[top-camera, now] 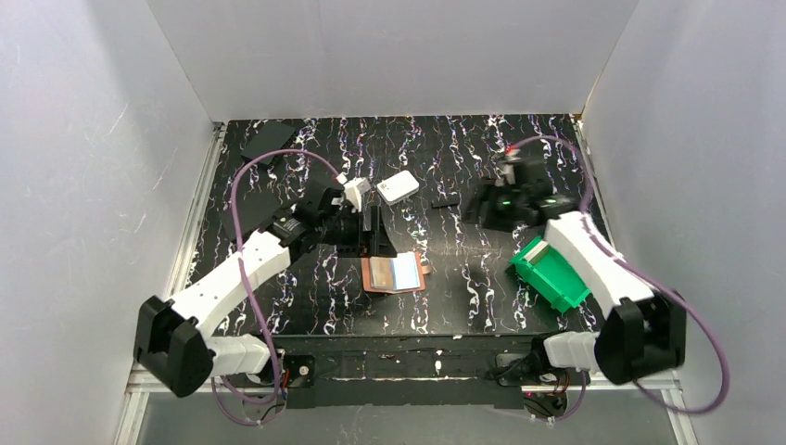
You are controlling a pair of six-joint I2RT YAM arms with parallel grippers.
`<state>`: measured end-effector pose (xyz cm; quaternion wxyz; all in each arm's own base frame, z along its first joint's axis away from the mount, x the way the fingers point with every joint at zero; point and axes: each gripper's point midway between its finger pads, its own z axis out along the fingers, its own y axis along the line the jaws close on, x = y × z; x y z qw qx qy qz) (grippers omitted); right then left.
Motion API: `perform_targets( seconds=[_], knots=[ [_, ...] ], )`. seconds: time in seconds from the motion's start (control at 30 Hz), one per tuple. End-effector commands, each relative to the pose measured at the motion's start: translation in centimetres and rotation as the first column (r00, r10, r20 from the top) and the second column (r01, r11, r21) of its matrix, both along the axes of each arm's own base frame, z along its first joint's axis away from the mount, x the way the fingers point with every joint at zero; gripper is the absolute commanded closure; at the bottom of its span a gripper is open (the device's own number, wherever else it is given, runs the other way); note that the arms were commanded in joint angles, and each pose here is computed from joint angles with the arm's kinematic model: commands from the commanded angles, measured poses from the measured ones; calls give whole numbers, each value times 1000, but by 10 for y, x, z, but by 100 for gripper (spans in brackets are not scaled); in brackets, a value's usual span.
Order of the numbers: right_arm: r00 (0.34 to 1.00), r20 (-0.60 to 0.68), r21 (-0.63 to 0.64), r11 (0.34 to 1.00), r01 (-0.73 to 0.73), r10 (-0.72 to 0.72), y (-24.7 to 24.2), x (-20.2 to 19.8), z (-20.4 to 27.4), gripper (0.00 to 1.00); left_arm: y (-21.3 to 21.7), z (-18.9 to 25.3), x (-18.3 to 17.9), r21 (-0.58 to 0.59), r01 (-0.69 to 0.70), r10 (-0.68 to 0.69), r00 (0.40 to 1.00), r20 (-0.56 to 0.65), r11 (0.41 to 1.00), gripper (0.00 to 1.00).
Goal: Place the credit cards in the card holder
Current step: Turn over the card slot in the card holder, then pick up the credit card from the storage box.
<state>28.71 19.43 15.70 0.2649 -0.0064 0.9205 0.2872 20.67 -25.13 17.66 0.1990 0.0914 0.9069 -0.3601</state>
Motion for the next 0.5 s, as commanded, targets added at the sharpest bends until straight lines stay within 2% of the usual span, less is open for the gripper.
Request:
perform_targets(
  seconds=[0.0, 0.1, 0.2, 0.33, 0.47],
  knots=[
    [943, -20, -282, 907, 314, -333, -134, -23, -4, 28, -30, 26, 1, -141, 126, -125, 992, 11, 982, 22],
    [869, -4, -334, 820, 464, -494, -190, -35, -2, 14, -36, 30, 5, -143, 174, -171, 985, 38, 974, 20],
    [837, -40, -252, 817, 519, -545, -202, -39, -17, 4, -37, 26, 10, -112, 215, -209, 976, 64, 970, 19],
    [821, -80, -102, 824, 557, -565, -191, -25, -35, 4, -37, 17, 14, -81, 242, -237, 969, 66, 967, 18],
    [805, -90, -56, 810, 584, -586, -189, -15, -45, 4, -38, 9, 10, -94, 254, -250, 967, 47, 963, 18]
  ],
)
